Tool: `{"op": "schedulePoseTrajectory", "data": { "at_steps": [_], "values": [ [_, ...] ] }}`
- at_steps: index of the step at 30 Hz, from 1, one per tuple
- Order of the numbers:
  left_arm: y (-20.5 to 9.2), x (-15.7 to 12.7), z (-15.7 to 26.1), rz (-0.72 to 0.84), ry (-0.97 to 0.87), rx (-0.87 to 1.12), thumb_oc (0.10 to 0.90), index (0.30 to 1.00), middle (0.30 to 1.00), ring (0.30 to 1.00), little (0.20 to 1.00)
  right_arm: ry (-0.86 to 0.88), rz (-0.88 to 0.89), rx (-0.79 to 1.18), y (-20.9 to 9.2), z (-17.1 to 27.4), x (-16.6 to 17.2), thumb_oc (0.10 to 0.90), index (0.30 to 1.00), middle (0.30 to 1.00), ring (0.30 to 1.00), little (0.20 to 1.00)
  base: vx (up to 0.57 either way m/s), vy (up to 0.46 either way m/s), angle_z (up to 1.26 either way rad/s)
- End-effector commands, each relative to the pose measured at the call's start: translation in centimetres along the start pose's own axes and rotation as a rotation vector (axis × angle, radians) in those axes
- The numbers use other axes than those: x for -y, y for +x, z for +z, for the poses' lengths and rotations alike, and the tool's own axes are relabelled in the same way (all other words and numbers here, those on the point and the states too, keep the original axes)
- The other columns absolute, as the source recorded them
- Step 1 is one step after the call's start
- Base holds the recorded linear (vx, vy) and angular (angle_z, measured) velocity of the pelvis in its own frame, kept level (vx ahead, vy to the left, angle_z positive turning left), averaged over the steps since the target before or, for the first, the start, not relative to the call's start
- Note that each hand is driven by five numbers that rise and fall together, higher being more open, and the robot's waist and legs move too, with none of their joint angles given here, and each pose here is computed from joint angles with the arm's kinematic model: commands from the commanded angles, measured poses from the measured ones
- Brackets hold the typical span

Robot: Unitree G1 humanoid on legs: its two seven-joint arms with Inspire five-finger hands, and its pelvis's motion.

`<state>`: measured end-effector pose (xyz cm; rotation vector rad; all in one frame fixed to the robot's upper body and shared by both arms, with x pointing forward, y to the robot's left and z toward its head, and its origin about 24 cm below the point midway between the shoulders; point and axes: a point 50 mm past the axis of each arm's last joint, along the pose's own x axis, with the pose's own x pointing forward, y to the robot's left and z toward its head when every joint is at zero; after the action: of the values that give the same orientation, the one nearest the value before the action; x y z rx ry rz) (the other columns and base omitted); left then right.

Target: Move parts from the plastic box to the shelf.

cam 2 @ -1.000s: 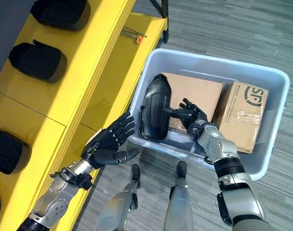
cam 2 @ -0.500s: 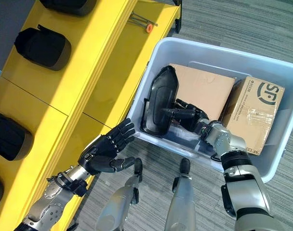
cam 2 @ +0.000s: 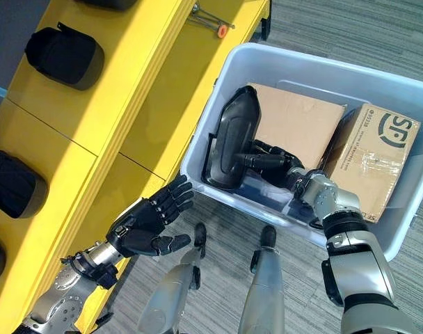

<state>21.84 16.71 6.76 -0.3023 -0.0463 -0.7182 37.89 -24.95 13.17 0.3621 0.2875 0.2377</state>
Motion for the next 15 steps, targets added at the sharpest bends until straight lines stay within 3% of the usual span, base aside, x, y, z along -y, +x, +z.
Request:
{"op": "schedulePoseTrajectory", "data": {
  "at_steps": [1,8,15],
  "values": [
    [1.0,2.7,3.5,-0.171,0.032,0.217,0.900,1.000,1.000,1.000,1.000,-0.115,0.111,0.175,0.2,6.5,-3.2,0.900,1.000,1.000,1.000,1.000,0.00,0.000,0.00],
    [1.0,2.7,3.3,-0.174,0.022,0.222,0.900,1.000,1.000,1.000,1.000,-0.105,0.185,0.201,0.7,6.4,-5.3,0.900,1.000,1.000,1.000,1.000,0.00,0.000,0.00],
    [1.0,2.8,2.9,-0.183,0.016,0.222,0.900,1.000,1.000,1.000,1.000,0.117,0.289,0.282,1.3,5.9,-7.7,0.900,1.000,1.000,1.000,1.000,0.00,-0.012,-0.03]
  ]
}}
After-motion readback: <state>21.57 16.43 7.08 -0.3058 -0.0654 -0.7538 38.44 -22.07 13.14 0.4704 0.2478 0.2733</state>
